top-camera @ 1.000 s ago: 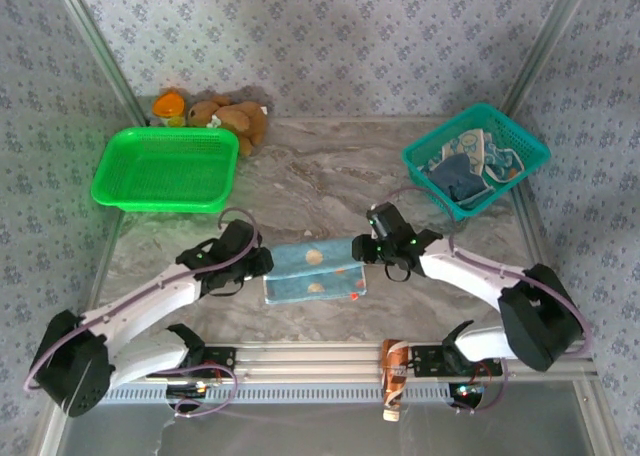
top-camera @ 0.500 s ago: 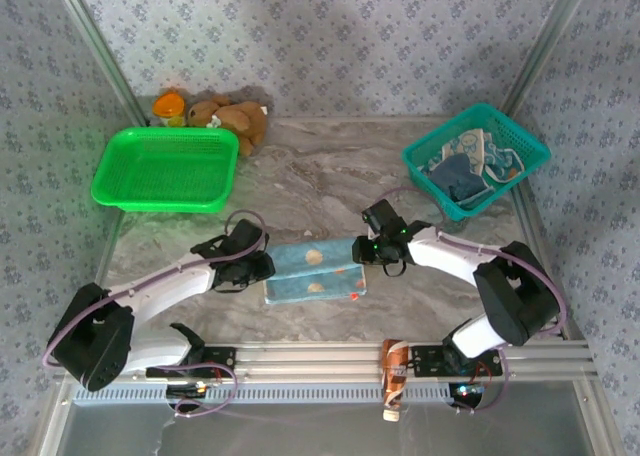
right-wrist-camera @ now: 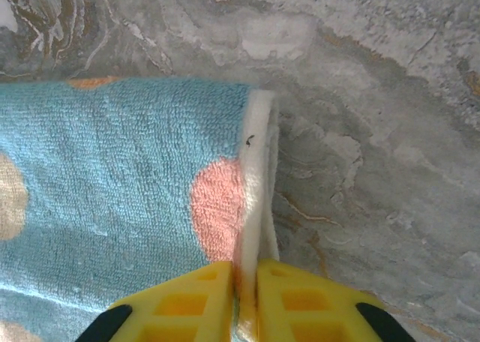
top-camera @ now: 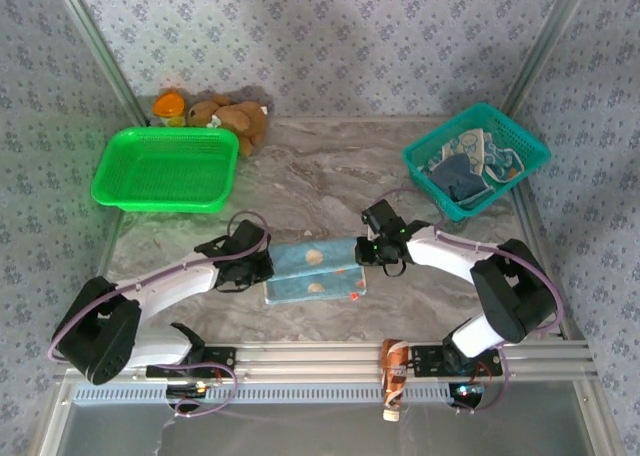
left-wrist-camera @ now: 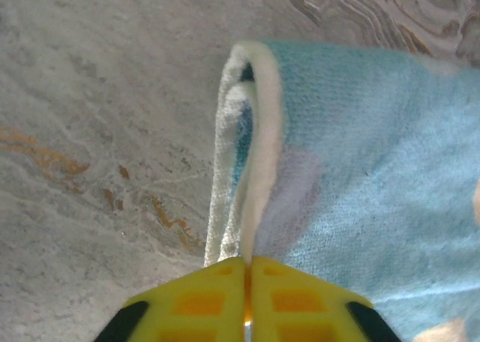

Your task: Fold and stack the towels

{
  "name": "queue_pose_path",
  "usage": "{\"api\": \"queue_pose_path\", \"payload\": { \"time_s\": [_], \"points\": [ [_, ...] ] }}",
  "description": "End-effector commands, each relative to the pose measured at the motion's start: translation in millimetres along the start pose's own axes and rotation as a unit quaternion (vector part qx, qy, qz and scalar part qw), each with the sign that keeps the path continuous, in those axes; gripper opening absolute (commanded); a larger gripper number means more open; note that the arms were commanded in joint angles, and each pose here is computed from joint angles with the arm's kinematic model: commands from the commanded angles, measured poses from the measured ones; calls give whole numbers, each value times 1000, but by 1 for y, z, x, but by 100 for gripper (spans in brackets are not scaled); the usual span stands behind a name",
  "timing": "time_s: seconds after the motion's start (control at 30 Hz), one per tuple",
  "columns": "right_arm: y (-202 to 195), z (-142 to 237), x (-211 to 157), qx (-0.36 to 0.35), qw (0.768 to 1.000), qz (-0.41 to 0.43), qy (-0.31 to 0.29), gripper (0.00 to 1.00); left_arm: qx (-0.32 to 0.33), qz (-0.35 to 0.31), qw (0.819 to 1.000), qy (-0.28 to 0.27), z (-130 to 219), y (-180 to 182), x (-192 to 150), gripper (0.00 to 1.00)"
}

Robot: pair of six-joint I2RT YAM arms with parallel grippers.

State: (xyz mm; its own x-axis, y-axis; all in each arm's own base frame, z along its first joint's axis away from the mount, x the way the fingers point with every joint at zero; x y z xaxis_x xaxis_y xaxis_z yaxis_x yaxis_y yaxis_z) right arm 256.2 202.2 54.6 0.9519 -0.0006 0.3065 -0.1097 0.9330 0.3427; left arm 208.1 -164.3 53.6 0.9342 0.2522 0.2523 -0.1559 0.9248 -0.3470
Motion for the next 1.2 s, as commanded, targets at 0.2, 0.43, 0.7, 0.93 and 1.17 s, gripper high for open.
{"api": "queue_pose_path", "payload": {
  "time_s": [0.2,0.43,0.7,0.93,1.17],
  "points": [
    [12,22,10,12,1000,4,-16,0,7,-7,1000,-24,34,-4,14,0],
    [18,41,7,19,1000,0,-25,0,1,-2,1000,-24,63,-6,13,0],
    [18,56,-11,21,1000,-1,-21,0,-9,18,1000,-17,82,4,-4,0],
    [20,56,-27,23,1000,4,-10,0,-28,29,999,-6,83,5,-20,0],
    [16,44,-42,15,1000,7,6,0,-24,44,999,13,74,13,-43,0]
  ]
}}
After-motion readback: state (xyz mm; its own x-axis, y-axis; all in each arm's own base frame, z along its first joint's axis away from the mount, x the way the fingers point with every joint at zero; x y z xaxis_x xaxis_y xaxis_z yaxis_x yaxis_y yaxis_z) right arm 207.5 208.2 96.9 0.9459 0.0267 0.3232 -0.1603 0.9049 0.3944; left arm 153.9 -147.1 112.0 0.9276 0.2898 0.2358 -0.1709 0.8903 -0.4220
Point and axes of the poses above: each hand's point on the last joint's axis, 136 mm out from that joint toward the fingers, its own z axis back along the fingers, its own y axis along the line the jaws close on, x = y × z, the point moved 2 cm from there along z, back along the fingers, and after that the axes turned 3 degrees about -z, right-handed, at the moved point
